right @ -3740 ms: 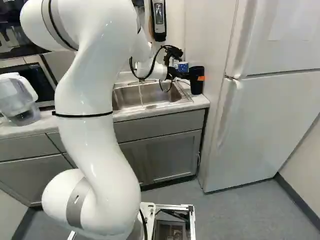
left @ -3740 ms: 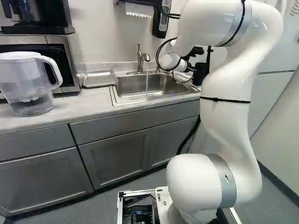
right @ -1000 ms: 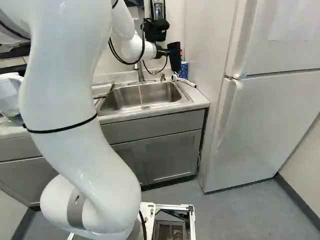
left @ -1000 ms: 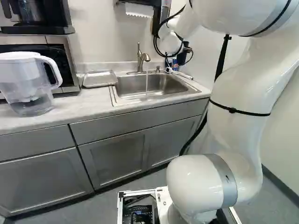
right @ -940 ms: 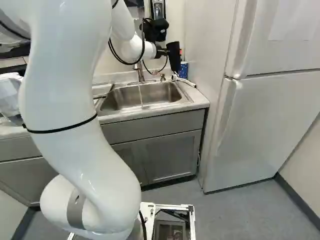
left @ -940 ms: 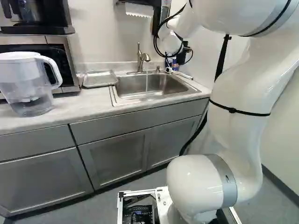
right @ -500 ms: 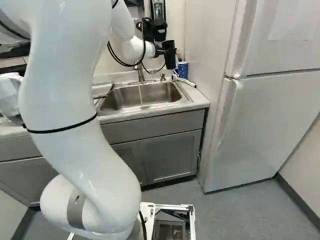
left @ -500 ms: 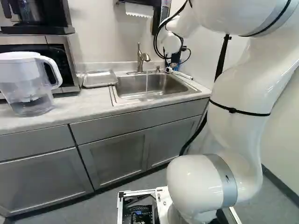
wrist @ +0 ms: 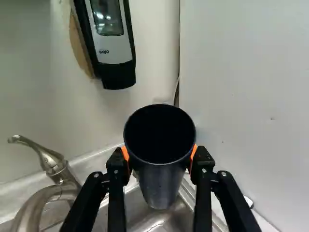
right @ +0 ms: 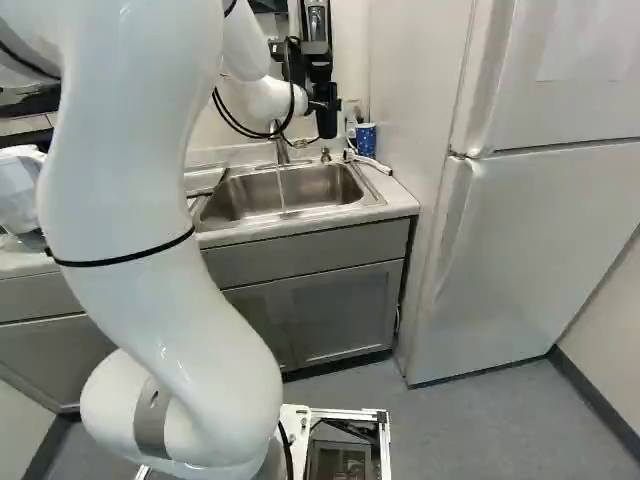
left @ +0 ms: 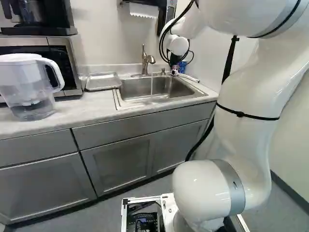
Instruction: Rinse the cup and place it in the tray
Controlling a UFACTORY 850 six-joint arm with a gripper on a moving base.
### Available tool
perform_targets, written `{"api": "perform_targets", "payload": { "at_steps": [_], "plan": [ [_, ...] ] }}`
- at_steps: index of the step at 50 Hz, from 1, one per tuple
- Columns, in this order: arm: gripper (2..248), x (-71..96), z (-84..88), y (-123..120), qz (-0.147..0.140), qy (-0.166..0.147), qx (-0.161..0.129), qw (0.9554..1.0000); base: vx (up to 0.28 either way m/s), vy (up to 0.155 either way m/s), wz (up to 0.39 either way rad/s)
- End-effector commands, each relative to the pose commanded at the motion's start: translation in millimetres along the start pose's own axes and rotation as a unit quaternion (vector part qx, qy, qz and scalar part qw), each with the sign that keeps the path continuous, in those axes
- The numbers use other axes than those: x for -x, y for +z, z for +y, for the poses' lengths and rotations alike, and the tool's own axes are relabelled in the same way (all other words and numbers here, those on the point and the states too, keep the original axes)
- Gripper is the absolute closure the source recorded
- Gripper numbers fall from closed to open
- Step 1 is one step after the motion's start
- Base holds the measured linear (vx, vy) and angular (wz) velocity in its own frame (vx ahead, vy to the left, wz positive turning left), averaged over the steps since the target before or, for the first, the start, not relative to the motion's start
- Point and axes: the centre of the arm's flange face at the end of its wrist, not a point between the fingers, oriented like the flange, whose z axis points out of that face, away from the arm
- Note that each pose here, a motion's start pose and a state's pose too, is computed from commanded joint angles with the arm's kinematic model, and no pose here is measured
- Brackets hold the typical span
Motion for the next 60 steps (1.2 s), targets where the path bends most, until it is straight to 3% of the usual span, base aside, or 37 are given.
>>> {"api": "perform_targets", "payload": {
  "at_steps": [20, 36, 49, 60],
  "plan": [
    [124, 6.1, -8.9, -1, -0.035, 0.023, -0.049, 0.9979, 0.000, 0.000, 0.000],
    [124, 8.0, -7.5, -2, -0.045, -0.033, -0.071, 0.9959, 0.000, 0.000, 0.000],
    [124, 15.5, -10.3, -1, -0.054, -0.081, -0.091, 0.9911, 0.000, 0.000, 0.000],
    [124, 27.1, -5.7, -2, -0.064, -0.089, -0.091, 0.9898, 0.000, 0.000, 0.000]
  ]
}}
